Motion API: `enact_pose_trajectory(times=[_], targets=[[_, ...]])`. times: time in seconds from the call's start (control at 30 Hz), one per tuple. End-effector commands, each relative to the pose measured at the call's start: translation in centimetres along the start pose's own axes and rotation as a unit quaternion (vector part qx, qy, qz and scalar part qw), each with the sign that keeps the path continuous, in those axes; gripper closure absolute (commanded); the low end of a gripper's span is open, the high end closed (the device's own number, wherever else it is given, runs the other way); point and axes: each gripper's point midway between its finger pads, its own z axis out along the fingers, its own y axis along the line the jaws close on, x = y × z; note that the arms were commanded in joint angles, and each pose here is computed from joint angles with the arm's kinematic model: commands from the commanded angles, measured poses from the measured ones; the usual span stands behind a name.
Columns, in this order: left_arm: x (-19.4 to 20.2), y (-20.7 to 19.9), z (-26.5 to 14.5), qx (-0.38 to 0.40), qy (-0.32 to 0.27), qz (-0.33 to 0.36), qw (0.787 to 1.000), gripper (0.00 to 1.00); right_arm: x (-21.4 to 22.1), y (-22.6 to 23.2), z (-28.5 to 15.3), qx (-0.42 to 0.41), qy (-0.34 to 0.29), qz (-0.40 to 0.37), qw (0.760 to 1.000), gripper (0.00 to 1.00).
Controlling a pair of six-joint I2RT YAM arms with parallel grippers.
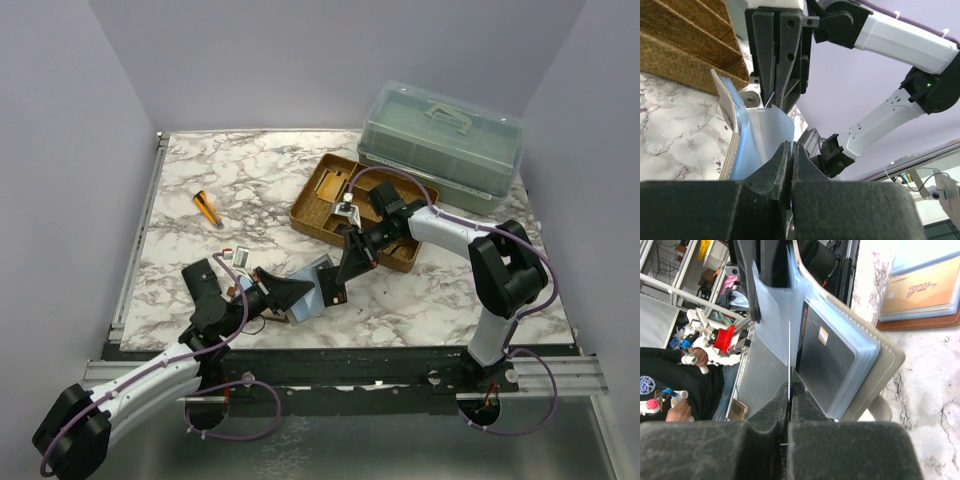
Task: Take the credit cards out of the card holder
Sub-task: Remove the credit card from the card holder, then place the credit card in the storage box.
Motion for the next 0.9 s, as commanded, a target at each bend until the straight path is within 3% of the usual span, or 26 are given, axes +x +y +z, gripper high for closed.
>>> enact_pose_trajectory(times=[0.0, 0.33, 0.47, 0.67, 0.73, 0.87], targets=[[-0.5, -0.7, -0.4, 0.011, -0.005, 0.006, 1.0, 1.0, 0.0, 0.4, -0.2, 0.004, 0.002, -0.02, 1.0, 1.0], [0.8, 2.1, -1.0, -0.052, 0.018, -0.005, 0.998, 1.0, -1.2, 1.3, -3.9, 0.07, 0.014, -0.123, 0.99, 1.0], [1.3, 2.8, -1.0, -0.066, 0.031, -0.011, 0.997, 1.0, -2.2, 0.7, -6.5, 0.143, 0.026, -0.151, 0.978, 1.0], [1.9, 2.9, -0.5, -0.072, 0.058, -0.007, 0.996, 1.0, -3.5, -2.8, -13.3, 0.344, 0.105, -0.197, 0.912, 1.0], [1.9, 2.7, -0.4, -0.068, 0.06, -0.003, 0.996, 1.0, -3.9, -3.7, -15.1, 0.383, 0.138, -0.212, 0.889, 1.0], [1.9, 2.7, -0.2, -0.064, 0.06, 0.0, 0.996, 1.0, -4.4, -5.6, -17.5, 0.419, 0.196, -0.197, 0.864, 1.0]])
